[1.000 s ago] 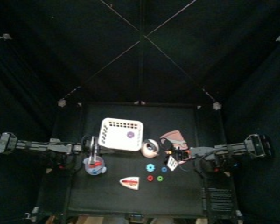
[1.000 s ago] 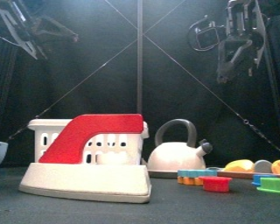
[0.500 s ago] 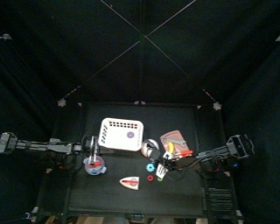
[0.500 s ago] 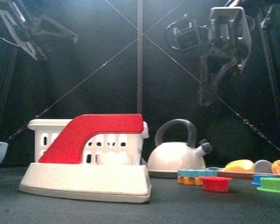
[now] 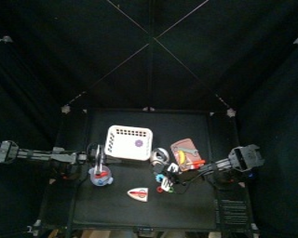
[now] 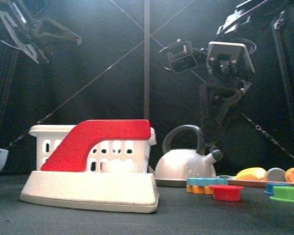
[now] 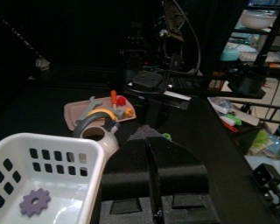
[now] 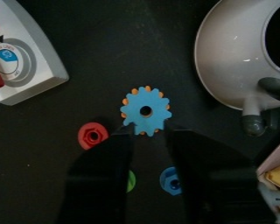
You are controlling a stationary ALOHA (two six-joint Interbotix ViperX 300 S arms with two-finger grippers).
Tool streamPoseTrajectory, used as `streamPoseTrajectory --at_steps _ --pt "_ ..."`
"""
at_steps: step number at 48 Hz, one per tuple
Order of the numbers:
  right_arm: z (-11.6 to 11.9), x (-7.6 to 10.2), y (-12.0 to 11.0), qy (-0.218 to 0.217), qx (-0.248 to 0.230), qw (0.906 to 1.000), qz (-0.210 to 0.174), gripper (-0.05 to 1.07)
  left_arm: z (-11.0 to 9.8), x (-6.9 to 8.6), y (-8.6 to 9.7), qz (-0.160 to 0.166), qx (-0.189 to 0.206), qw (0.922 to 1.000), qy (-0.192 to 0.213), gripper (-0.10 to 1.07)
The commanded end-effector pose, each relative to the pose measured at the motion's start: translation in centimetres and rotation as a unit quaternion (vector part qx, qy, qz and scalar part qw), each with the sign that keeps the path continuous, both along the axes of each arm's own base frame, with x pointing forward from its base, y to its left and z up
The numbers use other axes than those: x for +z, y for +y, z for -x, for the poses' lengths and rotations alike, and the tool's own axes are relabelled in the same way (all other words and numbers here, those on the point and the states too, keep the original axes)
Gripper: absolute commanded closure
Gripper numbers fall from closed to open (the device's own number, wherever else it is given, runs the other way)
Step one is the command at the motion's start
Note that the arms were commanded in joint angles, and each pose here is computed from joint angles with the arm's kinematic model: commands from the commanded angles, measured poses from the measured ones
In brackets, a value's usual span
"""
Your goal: Grab blue and orange gear
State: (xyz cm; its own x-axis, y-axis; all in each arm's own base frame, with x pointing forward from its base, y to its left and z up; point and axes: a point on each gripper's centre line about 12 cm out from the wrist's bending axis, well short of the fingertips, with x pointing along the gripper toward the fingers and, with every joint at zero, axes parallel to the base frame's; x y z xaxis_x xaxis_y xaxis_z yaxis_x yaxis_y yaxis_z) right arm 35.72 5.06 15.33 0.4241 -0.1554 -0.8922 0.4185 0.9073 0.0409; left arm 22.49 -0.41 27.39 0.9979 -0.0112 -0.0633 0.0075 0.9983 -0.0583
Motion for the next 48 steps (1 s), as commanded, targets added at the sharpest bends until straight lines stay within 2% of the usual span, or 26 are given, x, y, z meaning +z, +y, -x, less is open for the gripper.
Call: streamPoseTrajectory --at_steps 1,38,48 --pt "-0.7 0.9 0.0 -0.016 0.002 0.9999 0.000 0.02 -0.2 0.6 0.0 0.000 0.000 1.0000 -0.010 1.00" --pt "-2.3 -3.1 0.0 0.022 0.017 0.9993 0.026 0.01 -0.1 0.4 0.0 0.001 0.001 1.0000 -0.008 1.00" --pt "-2.5 -3.7 -0.1 0.030 0.013 0.9991 0.027 0.01 -0.1 0.4 0.0 0.001 0.001 1.0000 -0.008 1.00"
